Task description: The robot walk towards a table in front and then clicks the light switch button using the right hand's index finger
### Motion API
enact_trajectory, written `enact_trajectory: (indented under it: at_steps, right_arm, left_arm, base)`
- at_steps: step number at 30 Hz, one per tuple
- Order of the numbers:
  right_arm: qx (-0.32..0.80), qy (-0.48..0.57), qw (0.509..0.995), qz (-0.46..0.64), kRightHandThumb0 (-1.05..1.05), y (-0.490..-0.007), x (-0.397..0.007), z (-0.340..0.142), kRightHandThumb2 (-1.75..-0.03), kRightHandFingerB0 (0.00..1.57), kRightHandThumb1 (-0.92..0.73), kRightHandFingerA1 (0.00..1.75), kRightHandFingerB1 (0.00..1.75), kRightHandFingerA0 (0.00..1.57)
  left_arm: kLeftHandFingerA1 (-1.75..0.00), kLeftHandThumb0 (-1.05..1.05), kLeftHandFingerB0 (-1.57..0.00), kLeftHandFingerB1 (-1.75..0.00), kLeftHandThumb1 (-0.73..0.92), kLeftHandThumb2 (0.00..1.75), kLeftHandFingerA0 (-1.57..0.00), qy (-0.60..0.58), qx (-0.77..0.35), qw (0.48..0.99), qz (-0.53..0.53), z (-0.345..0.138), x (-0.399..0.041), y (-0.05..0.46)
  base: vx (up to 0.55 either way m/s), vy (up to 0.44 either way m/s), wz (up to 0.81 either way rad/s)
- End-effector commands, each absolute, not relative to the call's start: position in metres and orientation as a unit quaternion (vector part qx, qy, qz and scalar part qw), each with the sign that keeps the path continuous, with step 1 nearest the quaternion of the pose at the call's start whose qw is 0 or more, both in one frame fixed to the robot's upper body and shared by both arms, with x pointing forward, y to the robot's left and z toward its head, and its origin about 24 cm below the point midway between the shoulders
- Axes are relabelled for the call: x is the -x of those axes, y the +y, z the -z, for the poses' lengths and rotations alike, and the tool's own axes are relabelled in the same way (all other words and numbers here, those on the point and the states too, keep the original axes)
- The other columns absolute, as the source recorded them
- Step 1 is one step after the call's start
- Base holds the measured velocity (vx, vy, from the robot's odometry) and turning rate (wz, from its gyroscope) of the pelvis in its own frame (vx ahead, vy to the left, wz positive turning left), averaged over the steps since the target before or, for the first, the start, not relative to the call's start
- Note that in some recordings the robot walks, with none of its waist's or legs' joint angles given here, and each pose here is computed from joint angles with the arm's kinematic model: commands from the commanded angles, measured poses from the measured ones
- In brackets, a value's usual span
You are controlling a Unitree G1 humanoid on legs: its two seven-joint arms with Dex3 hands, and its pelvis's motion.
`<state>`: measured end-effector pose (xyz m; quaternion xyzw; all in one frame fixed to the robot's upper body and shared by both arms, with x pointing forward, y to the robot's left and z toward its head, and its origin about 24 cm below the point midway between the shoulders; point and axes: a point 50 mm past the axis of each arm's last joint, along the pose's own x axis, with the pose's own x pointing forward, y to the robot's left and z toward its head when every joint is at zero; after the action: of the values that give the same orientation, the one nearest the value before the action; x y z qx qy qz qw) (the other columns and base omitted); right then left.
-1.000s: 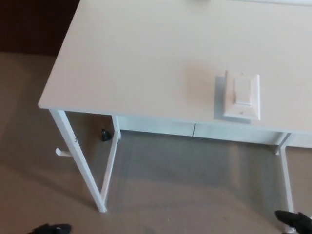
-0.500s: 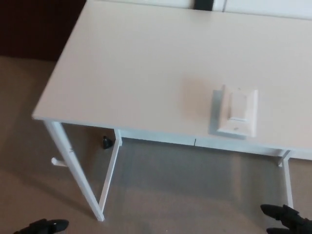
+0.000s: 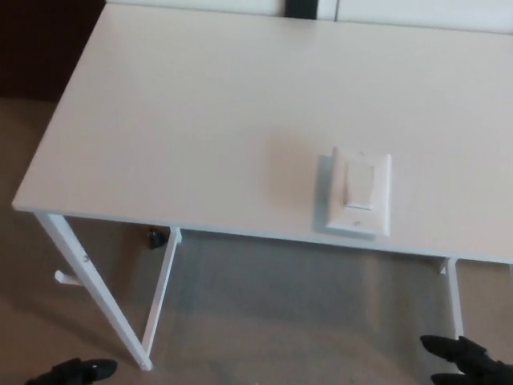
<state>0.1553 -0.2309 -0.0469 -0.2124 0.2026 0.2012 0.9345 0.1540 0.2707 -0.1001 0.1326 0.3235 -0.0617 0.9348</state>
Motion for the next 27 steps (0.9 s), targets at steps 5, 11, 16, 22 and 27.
enact_trajectory:
  at_steps: [5,11,16,22,27]
  right_arm:
    - [0.220,0.197,0.931,-0.215,-0.67,-0.229,-0.152,0.040,-0.61,0.14,-0.75,0.42,0.34,0.28]
    - [0.220,0.171,0.932,-0.231,-0.72,-0.220,-0.151,0.034,-0.86,0.12,-0.58,0.49,0.44,0.20]
    - [0.221,0.152,0.931,-0.246,-0.73,-0.212,-0.142,0.024,-0.85,0.15,-0.57,0.49,0.46,0.22]
    - [0.207,0.123,0.936,-0.259,-0.70,-0.205,-0.130,0.008,-0.84,0.16,-0.58,0.50,0.46,0.22]
    - [0.219,0.047,0.934,-0.278,-0.69,-0.193,-0.122,-0.024,-0.61,0.25,-0.71,0.47,0.43,0.31]
  left_arm:
    - [-0.48,-0.15,-0.49,-0.43,0.25,0.48,-0.54,0.320,-0.140,0.935,0.052,0.096,-0.155,0.278]
    - [-0.48,-0.17,-0.49,-0.43,0.25,0.48,-0.52,0.316,-0.143,0.936,0.052,0.095,-0.156,0.280]
    - [-0.48,-0.16,-0.49,-0.44,0.25,0.48,-0.54,0.317,-0.143,0.936,0.051,0.094,-0.156,0.280]
    - [-0.48,-0.17,-0.49,-0.43,0.25,0.48,-0.53,0.316,-0.147,0.936,0.057,0.094,-0.155,0.280]
    - [-0.48,-0.19,-0.49,-0.43,0.25,0.48,-0.55,0.309,-0.157,0.936,0.059,0.091,-0.159,0.281]
  base:
    - [0.03,0.071,0.10]
    - [0.03,-0.042,0.06]
    - [-0.03,-0.092,0.01]
    - [0.00,0.000,0.00]
    - [0.00,0.000,0.00]
